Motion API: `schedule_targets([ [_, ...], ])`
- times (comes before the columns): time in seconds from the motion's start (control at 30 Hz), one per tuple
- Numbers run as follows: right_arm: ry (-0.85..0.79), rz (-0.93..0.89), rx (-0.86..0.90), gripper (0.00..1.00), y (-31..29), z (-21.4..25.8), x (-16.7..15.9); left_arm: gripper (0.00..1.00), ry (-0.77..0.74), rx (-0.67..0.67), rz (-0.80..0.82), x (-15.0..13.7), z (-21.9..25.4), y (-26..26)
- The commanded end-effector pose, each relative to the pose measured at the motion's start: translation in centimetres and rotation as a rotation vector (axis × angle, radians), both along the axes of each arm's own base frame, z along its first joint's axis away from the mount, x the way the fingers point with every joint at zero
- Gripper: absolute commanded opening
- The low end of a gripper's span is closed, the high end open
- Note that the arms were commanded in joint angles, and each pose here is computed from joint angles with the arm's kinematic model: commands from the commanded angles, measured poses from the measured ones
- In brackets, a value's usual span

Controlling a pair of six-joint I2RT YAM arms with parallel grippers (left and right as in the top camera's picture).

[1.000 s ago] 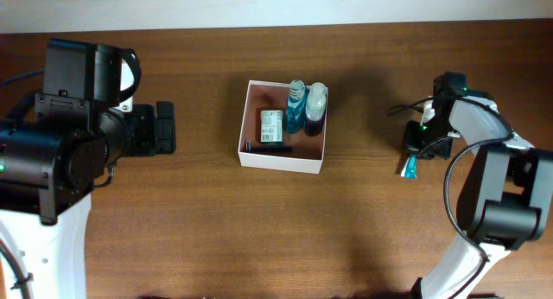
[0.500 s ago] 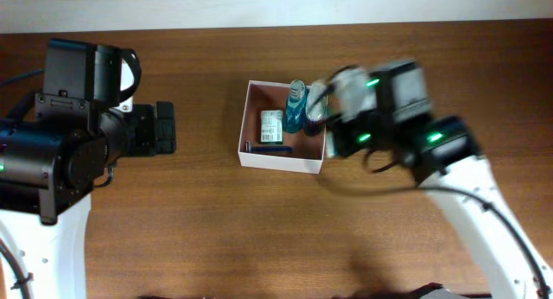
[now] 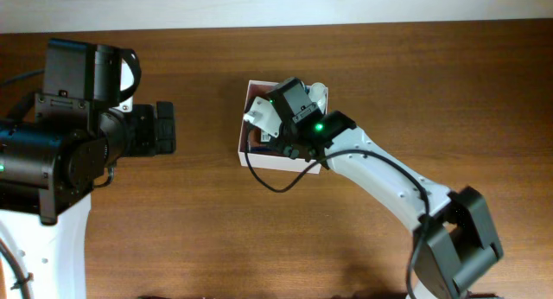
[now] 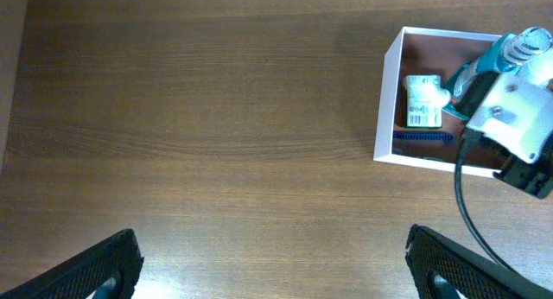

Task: Pack container
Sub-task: 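Lower the toothpaste tube into the box and open the right gripper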

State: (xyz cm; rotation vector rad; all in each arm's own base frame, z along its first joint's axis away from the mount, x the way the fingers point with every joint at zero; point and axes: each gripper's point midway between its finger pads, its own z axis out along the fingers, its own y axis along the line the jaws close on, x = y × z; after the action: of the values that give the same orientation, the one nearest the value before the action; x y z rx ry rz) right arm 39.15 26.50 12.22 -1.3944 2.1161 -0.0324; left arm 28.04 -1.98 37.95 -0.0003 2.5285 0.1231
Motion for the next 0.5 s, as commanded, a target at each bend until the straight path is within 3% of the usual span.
schedule_targets([
  [0.0, -0.045, -0.018, 0.004, 0.65, -0.3, 1.4, 0.7, 0.99, -0.015, 0.013, -0.001, -0.4, 0.4, 0.4],
  [0.3, -0.027, -0.231, 0.208, 0.81, -1.8, 11.2, -2.3, 0.99, -0.015, 0.013, -0.001, -0.4, 0.4, 0.4],
  [0.37, -0.024, -0.267, 0.245, 0.99, -2.8, 13.7, -3.7, 0.99, -0.015, 0.013, -0.001, -0.4, 0.4, 0.4],
  [0.47, -0.031, -0.297, 0.287, 0.99, -4.5, 17.0, -6.1, 0.99, -0.015, 0.013, -0.001, -0.4, 0.4, 0.4],
])
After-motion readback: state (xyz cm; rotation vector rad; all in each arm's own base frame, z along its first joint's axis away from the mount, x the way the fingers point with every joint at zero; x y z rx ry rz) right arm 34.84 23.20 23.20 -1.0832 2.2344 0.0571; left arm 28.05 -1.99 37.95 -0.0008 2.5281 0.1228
